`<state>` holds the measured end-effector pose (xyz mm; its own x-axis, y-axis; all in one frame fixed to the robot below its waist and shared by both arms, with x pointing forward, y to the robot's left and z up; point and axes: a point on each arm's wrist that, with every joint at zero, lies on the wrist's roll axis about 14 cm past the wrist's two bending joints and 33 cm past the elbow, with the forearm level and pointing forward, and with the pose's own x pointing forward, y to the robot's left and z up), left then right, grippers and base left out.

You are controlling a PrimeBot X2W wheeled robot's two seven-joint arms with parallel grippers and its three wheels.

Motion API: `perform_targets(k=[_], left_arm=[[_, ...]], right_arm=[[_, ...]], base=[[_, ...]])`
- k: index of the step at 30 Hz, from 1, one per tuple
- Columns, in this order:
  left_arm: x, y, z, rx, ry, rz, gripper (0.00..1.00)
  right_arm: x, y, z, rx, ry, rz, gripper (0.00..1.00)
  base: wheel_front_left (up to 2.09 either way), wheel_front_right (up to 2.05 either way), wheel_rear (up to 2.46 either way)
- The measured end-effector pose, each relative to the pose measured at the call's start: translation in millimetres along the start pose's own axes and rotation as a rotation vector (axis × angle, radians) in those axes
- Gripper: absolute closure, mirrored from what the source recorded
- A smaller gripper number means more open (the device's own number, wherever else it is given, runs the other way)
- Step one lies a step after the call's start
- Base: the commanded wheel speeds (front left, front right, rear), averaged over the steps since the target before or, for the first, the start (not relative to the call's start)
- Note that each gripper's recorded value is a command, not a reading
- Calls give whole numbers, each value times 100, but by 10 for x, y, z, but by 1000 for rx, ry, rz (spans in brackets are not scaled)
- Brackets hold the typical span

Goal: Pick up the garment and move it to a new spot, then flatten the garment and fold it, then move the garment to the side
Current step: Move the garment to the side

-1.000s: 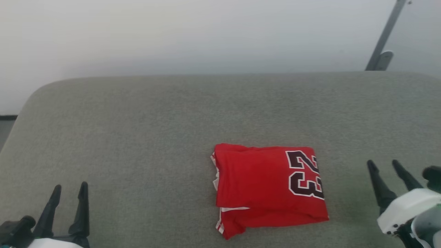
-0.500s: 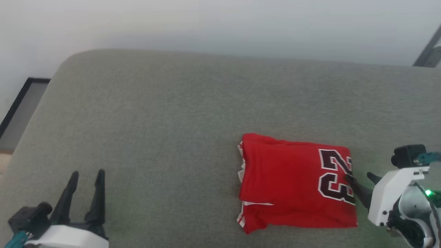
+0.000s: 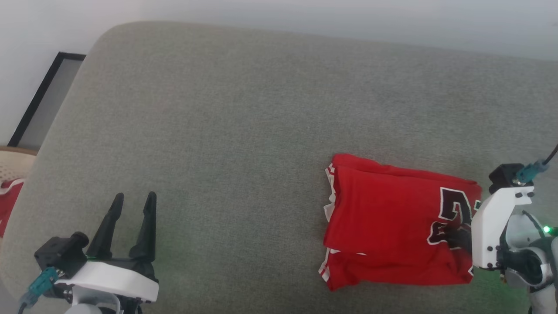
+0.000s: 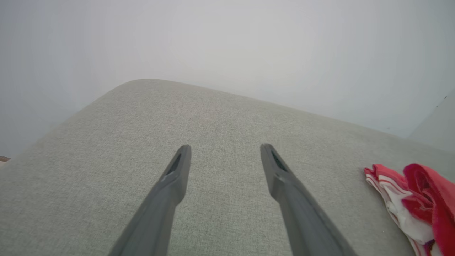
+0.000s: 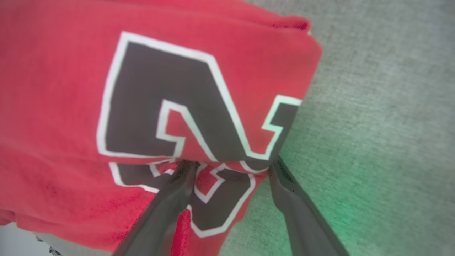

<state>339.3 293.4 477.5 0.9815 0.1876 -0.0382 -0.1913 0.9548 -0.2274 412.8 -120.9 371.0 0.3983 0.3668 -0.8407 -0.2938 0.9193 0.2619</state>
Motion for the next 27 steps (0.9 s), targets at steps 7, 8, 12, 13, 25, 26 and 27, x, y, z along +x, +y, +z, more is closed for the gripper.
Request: perform_targets(k=[7,8,12,13,25,26,27], left_arm=[[14,42,-35,1,12,14,0],[23,40,-29,0,10,13,0],[105,-28,0,5,1,-14,0],[134,-61,12,5,-3,-25,0],[543,-621,-43,-2,-7,-190,0],[589,-716,-60,-3,-6,-216,0],[632,-803,-79,-3,-4,-240,0]], right_arm=[[39,63,101,-10,-11,10,100],[27,63,113,-7,-17,11,100],[-56,3,203,4,-55,-1,100],[-82,-25,216,4,-60,-7,100],[-616,-818,604,50,-207,-205,100],[-680,-913,633,55,-217,-229,100],[-739,-1003,659,65,-229,-250,100]], base=[[0,0,0],[0,0,0],[0,0,0],[0,0,0],[0,0,0],[0,0,0],[0,0,0]])
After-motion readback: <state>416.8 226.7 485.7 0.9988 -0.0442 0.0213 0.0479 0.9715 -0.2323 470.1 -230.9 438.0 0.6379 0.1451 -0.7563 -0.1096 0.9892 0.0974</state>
